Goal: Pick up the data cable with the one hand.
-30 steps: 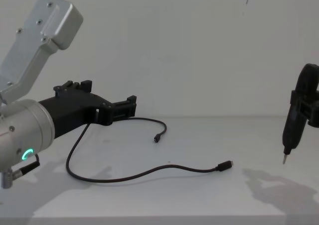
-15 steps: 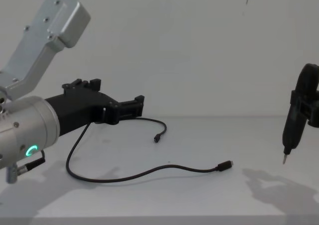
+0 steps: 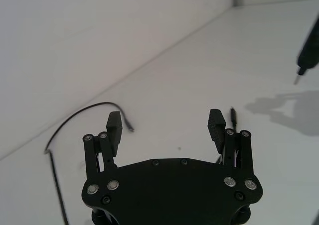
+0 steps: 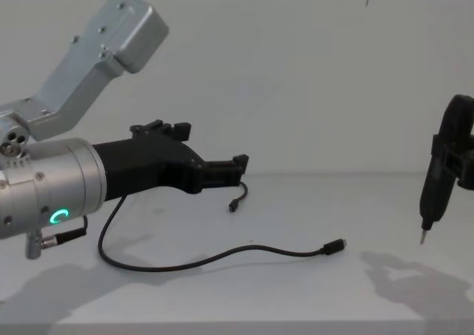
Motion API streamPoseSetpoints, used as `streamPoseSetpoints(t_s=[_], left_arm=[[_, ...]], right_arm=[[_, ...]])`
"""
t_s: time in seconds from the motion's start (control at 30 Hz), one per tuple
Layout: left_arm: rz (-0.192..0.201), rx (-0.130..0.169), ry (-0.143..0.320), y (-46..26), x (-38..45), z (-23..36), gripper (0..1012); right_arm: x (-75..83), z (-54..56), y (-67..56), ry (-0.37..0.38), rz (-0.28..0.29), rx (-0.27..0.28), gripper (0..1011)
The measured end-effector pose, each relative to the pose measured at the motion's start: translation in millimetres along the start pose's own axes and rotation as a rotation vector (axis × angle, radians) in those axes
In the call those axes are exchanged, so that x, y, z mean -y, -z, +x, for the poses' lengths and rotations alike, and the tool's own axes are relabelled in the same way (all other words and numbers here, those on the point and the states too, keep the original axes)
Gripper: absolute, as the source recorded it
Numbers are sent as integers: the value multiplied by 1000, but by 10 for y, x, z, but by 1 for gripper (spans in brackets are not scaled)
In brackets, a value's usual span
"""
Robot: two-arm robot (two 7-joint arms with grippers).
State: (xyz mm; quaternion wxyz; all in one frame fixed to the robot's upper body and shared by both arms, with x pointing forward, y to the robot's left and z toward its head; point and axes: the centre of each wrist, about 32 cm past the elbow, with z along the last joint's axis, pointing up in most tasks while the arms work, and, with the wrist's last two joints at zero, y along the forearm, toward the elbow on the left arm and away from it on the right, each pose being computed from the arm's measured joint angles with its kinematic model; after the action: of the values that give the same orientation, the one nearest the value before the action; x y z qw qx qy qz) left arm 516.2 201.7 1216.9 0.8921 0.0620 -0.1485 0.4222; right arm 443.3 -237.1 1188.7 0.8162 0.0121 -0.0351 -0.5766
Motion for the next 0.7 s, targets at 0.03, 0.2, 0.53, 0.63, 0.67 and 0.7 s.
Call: streamPoseSetpoints(t_s=[0.03, 0.2, 0.53, 0.63, 0.67, 0.7], left_arm=[[4, 6, 21, -1, 15, 30, 1001], [20, 7, 80, 5, 45, 129, 1001], [55, -17, 129, 73, 69, 325, 1001], [63, -26, 141, 96, 77, 373, 1001], [64, -28, 144, 101, 79, 384, 1001], [66, -30, 148, 107, 82, 394, 1001]], right_arm=[[0, 0, 0, 0, 0, 0, 269], [0, 0, 0, 0, 0, 0, 269], [0, 0, 0, 0, 0, 0, 269], [0, 0, 0, 0, 0, 0, 269], [0, 0, 0, 0, 0, 0, 269], [0, 0, 0, 0, 0, 0, 269]])
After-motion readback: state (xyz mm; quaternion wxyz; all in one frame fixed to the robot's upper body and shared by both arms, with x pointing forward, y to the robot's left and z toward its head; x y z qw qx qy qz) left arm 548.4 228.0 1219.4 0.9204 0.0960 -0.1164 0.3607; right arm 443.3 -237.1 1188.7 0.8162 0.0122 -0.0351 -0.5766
